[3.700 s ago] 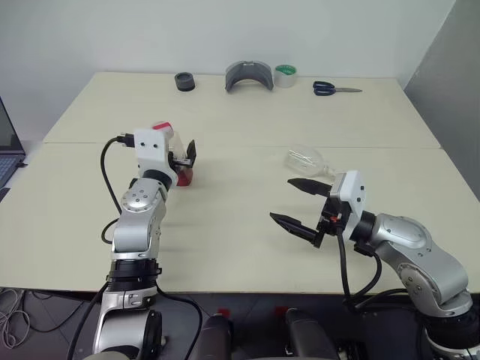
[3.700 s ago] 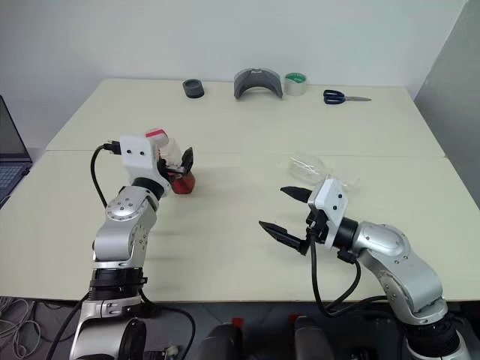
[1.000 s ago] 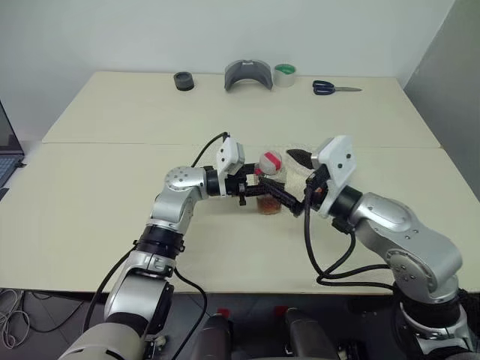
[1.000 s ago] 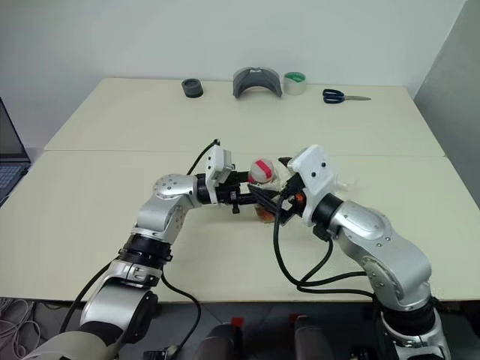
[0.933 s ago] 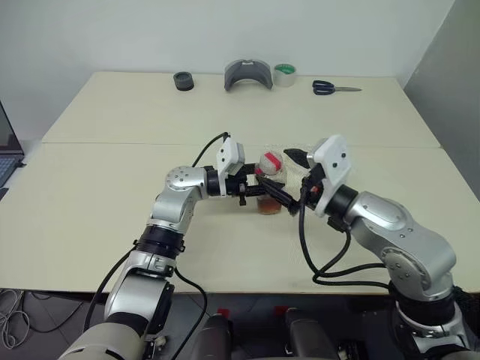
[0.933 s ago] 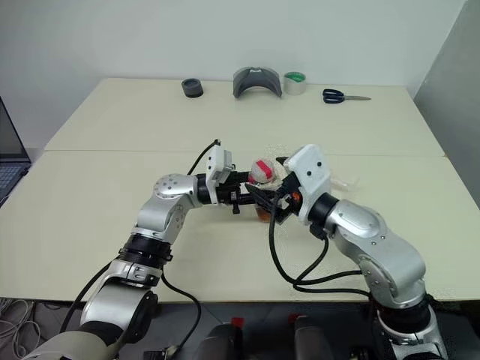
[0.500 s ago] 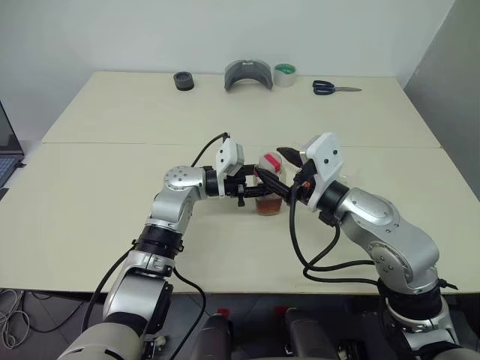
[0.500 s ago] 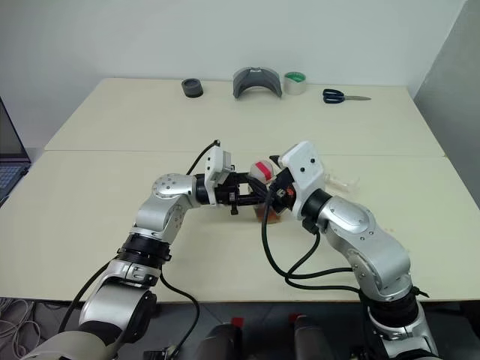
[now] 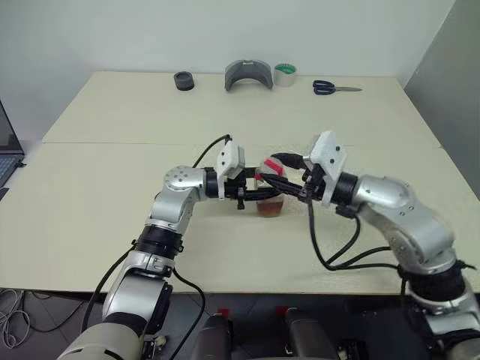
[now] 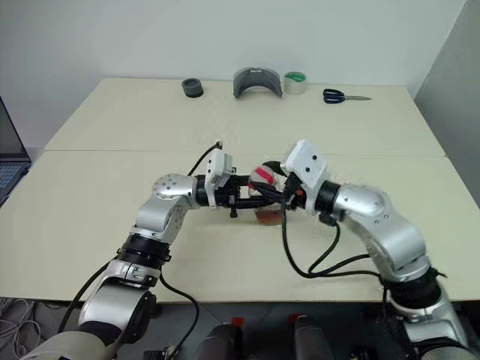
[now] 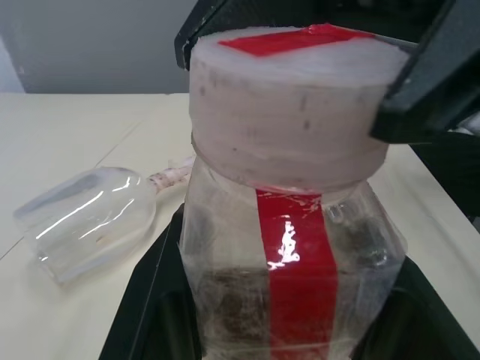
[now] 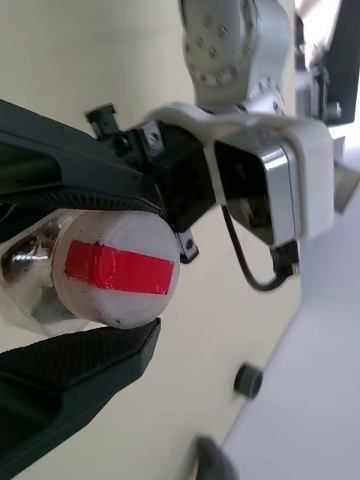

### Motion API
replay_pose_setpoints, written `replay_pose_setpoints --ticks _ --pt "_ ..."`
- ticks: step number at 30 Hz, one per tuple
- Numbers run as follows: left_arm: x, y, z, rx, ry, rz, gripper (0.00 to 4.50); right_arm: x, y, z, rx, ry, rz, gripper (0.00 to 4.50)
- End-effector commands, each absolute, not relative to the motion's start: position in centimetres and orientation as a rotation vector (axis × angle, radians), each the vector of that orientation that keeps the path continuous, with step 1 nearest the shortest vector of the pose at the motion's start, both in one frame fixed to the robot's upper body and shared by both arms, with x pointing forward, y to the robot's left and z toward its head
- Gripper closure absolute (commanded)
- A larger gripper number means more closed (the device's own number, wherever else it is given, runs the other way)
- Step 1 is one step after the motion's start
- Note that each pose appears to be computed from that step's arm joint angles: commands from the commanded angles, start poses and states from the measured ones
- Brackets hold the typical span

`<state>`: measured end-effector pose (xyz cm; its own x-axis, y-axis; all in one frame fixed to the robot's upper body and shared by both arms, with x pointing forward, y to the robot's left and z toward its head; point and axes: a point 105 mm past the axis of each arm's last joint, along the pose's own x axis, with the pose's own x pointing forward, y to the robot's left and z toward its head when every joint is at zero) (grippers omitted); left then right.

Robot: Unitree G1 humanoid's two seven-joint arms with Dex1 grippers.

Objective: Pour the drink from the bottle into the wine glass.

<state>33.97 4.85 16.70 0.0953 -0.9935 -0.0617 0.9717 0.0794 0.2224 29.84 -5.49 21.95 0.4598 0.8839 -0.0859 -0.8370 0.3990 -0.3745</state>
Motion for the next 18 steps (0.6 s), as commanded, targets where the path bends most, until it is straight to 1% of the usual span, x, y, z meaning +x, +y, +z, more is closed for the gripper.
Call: replay_pose_setpoints --ticks 1,4,6,7,10,12,15,18 --pt "33.9 4.8 18.7 0.26 -0.174 -1.505 2.68 30.5 -6.5 22.3 -0.467 -0.106 1.203 2.66" --pt "34.0 4.7 18.8 0.261 -0.174 -1.506 2.68 30.7 -7.2 22.2 -0.455 -0.063 1.229 2.66" --pt "34.0 4.7 18.8 0.256 -0.174 -1.505 2.68 31.2 -7.9 22.4 -0.448 -0.084 1.168 2.66" --pt "34.0 4.6 18.8 0.254 -0.173 -1.505 2.68 31.2 -8.2 22.6 -0.433 -0.085 1.149 1.91" --pt "34.0 4.5 18.7 0.247 -0.168 -1.508 2.68 30.8 -8.8 23.1 -0.405 -0.097 1.103 0.9" --pt "34.0 4.5 18.6 0.244 -0.164 -1.509 2.68 29.7 -9.0 23.6 -0.366 -0.114 1.059 0.19" --pt "34.2 4.5 18.6 0.241 -0.162 -1.504 2.68 28.3 -8.5 23.7 -0.312 -0.136 0.982 0.18" --pt "34.4 4.5 18.7 0.237 -0.16 -1.497 2.68 28.0 -7.4 23.7 -0.252 -0.176 0.858 0.18"
